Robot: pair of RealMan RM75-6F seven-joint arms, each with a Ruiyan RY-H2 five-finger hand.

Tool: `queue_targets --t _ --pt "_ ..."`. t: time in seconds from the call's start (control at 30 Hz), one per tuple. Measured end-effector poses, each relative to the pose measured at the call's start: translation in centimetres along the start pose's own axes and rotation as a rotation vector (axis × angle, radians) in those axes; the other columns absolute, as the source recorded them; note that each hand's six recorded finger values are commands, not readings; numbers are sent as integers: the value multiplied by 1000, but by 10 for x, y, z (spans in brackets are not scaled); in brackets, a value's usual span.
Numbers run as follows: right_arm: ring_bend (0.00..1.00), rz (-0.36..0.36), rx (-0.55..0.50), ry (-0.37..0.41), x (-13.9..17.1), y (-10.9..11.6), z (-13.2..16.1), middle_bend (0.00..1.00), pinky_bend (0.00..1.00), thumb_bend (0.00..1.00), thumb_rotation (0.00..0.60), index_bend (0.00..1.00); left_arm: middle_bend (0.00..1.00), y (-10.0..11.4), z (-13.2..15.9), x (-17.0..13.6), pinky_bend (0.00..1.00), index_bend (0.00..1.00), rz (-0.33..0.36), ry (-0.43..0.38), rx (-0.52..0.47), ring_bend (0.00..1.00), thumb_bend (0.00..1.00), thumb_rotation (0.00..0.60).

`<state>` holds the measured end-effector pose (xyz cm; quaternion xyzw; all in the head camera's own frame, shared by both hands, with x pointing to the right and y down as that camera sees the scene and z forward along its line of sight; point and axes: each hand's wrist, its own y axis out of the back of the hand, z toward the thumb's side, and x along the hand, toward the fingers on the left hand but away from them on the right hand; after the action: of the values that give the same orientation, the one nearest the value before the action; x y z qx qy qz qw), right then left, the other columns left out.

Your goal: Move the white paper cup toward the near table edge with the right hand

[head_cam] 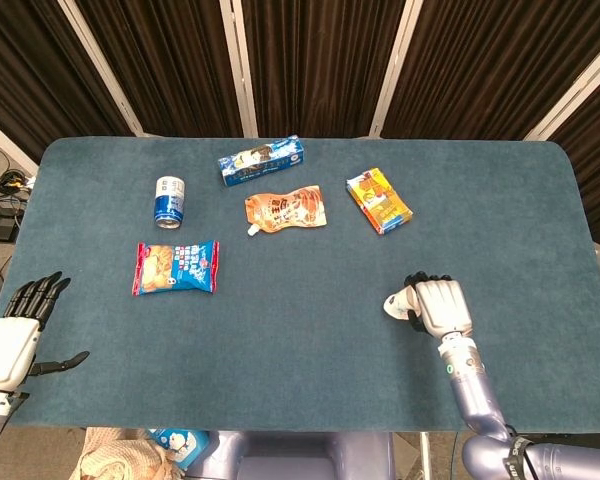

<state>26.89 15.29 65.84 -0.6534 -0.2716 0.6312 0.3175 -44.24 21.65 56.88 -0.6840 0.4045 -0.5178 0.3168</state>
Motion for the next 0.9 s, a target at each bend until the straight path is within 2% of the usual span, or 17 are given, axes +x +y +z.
queue_targets --t 0.17,0.27,0.33,0.37,0.43,0.5,0.7,0.9 --pt "354 12 -2 8 1 -8 4 301 316 493 600 388 0 0 0 0 0 0 1 0 -3 0 0 600" --pt "305 10 2 19 2 -9 7 265 268 474 600 170 0 0 0 0 0 0 2 0 -2 0 0 600" --pt "189 7 9 29 3 -10 11 153 174 424 600 27 0 0 0 0 0 0 3 0 0 0 0 600" --pt "142 6 13 32 4 -11 12 106 146 410 600 7 0 0 0 0 0 0 4 0 0 0 0 600" --pt "31 5 21 36 6 -11 14 13 96 384 600 0 0 1 0 0 0 0 6 -1 1 0 0 600" --pt "1 6 28 38 8 -11 16 0 87 373 600 0 0 1 0 0 0 0 8 -2 3 0 0 600" --pt "0 2 49 24 15 -3 13 0 73 368 600 0 0 2 0 -1 0 0 17 -5 6 0 0 600" --pt "0 -47 66 -7 30 17 -7 0 73 367 600 0 0 5 -1 -3 0 0 32 -6 10 0 0 600"
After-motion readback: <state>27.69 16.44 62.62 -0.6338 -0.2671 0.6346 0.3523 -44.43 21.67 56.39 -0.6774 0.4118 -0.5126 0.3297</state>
